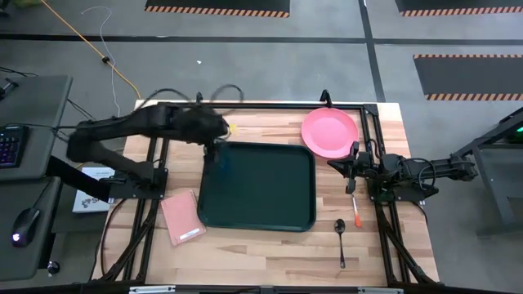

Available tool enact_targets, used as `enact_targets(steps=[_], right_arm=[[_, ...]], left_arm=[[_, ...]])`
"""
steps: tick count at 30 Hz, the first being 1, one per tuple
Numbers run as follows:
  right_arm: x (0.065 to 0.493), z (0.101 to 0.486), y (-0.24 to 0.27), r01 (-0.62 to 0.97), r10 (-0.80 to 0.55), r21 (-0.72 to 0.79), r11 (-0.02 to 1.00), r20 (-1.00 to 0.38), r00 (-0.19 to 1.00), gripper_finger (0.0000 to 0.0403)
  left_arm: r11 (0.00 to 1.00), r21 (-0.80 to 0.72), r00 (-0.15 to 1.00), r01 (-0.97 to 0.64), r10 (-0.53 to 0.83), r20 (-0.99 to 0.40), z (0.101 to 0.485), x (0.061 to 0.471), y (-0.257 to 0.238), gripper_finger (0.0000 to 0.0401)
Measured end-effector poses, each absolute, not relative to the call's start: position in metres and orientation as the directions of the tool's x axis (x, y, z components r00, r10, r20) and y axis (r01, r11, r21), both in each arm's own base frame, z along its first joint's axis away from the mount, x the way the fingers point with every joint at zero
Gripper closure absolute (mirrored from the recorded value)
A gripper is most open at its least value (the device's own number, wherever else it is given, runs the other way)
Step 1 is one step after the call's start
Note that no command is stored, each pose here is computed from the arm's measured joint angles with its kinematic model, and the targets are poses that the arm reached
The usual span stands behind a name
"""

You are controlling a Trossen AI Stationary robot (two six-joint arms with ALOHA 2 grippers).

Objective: Pick and place plate/cup/fork/spoon on tray
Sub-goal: Put the pink plate on the black tray to the right side of the blue cup

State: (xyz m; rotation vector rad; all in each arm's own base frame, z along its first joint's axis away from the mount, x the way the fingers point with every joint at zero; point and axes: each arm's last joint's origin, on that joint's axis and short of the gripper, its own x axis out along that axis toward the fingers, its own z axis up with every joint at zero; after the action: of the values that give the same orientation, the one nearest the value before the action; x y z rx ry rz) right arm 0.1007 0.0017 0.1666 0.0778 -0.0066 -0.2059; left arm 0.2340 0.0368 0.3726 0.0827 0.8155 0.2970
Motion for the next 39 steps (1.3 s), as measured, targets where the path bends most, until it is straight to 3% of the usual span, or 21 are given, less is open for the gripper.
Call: enact_targets(steps=[7, 13, 18, 22, 25, 27, 30, 34, 39], right_arm=[[0.101, 0.167, 0.002, 0.204, -0.205, 0.078, 0.976, -0.001, 0.979, 0.0402], [0.100, 0.169, -0.002, 0.317, -0.316, -0.056, 0.947, 0.014, 0.949, 0.0402], [0.100, 0.171, -0.001, 0.297, -0.301, 0.102, 0.949, 0.033, 0.953, 0.0402], [0.097, 0.192, -0.002, 0.270, -0.305, 0.168, 0.948, 0.243, 0.921, 0.0402], [0.095, 0.211, 0.000, 0.166, -0.190, 0.092, 0.982, 0.433, 0.881, 0.0402], [0.098, 0.216, 0.000, 0.168, -0.173, 0.052, 0.984, 0.464, 0.869, 0.0402], [0.110, 0.222, -0.008, 0.329, -0.343, 0.102, 0.939, 0.329, 0.880, 0.0399], [0.128, 0.215, -0.021, 0.566, -0.561, 0.087, 0.820, -0.082, 0.824, 0.0365], [0.132, 0.200, -0.032, 0.692, -0.558, 0.037, 0.721, -0.561, 0.611, 0.0286]], left_arm=[[0.949, 0.152, 0.902, -0.278, 0.312, -0.299, 0.346, 0.205, 0.033, 0.0187], [0.957, 0.109, 0.959, -0.270, 0.278, -0.061, 0.319, 0.190, 0.029, 0.0187], [0.961, 0.076, 0.964, -0.267, 0.267, 0.009, 0.292, 0.183, 0.028, 0.0187], [0.963, 0.045, 0.963, -0.265, 0.262, 0.062, 0.277, 0.181, 0.028, 0.0187], [0.970, 0.015, 0.966, -0.241, 0.238, 0.097, 0.272, 0.180, 0.027, 0.0187], [0.974, -0.008, 0.967, -0.225, 0.225, 0.122, 0.270, 0.179, 0.026, 0.0188], [0.977, -0.045, 0.965, -0.210, 0.214, 0.154, 0.271, 0.178, 0.026, 0.0188], [0.977, -0.064, 0.959, -0.204, 0.213, 0.185, 0.275, 0.175, 0.025, 0.0188], [0.977, -0.064, 0.959, -0.204, 0.213, 0.185, 0.275, 0.174, 0.025, 0.0188]])
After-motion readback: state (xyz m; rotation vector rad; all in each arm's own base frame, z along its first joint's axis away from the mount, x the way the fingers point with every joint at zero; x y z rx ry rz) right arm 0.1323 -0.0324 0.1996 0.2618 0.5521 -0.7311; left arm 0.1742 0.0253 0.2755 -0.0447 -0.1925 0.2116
